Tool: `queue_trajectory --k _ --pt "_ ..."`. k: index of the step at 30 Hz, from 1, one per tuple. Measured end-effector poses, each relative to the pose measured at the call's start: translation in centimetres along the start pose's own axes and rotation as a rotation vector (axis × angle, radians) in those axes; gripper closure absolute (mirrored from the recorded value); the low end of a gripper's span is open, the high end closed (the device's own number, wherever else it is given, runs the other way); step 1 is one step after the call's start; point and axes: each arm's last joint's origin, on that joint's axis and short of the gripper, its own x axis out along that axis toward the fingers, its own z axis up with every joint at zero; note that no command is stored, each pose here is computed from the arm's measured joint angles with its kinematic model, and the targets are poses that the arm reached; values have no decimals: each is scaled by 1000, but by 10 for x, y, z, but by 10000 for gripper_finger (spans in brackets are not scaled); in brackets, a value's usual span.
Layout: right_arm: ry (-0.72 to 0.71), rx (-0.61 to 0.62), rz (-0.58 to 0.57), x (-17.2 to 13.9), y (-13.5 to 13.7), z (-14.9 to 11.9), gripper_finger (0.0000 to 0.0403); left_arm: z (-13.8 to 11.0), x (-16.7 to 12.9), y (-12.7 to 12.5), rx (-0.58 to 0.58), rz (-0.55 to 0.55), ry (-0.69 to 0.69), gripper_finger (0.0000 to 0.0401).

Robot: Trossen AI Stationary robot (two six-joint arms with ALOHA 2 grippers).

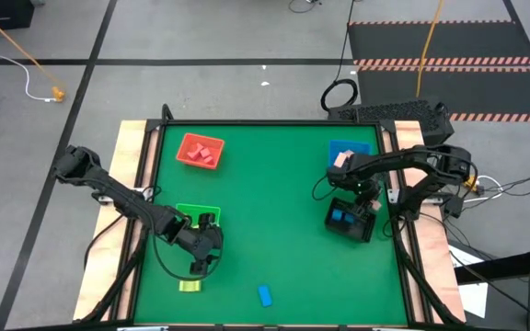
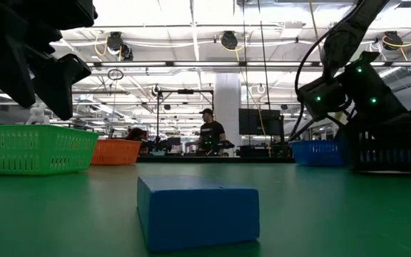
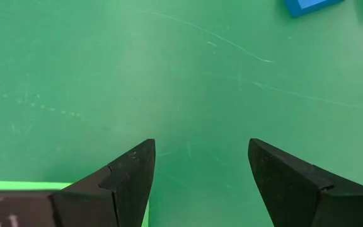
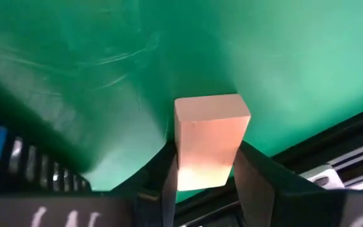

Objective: Sort & place blocks by color
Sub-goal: Put the light brown block into the blue basket

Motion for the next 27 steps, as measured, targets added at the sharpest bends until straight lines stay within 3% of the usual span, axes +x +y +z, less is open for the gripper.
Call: queue_trajectory --k 5,10,19,24,27 --pt "65 -4 -22 -5 -3 -10 295 0 0 0 -1 -1 -3 146" --pt "6 24 1 -19 -6 -20 295 2 0 1 -6 -1 -11 146" --pt "-338 78 162 -54 -10 -33 295 4 1 4 -17 1 -27 146" --pt "-597 88 278 -71 -8 -27 295 6 1 7 -28 6 -35 146" --pt "-738 104 268 -79 -7 -20 295 8 1 7 -25 2 -51 146"
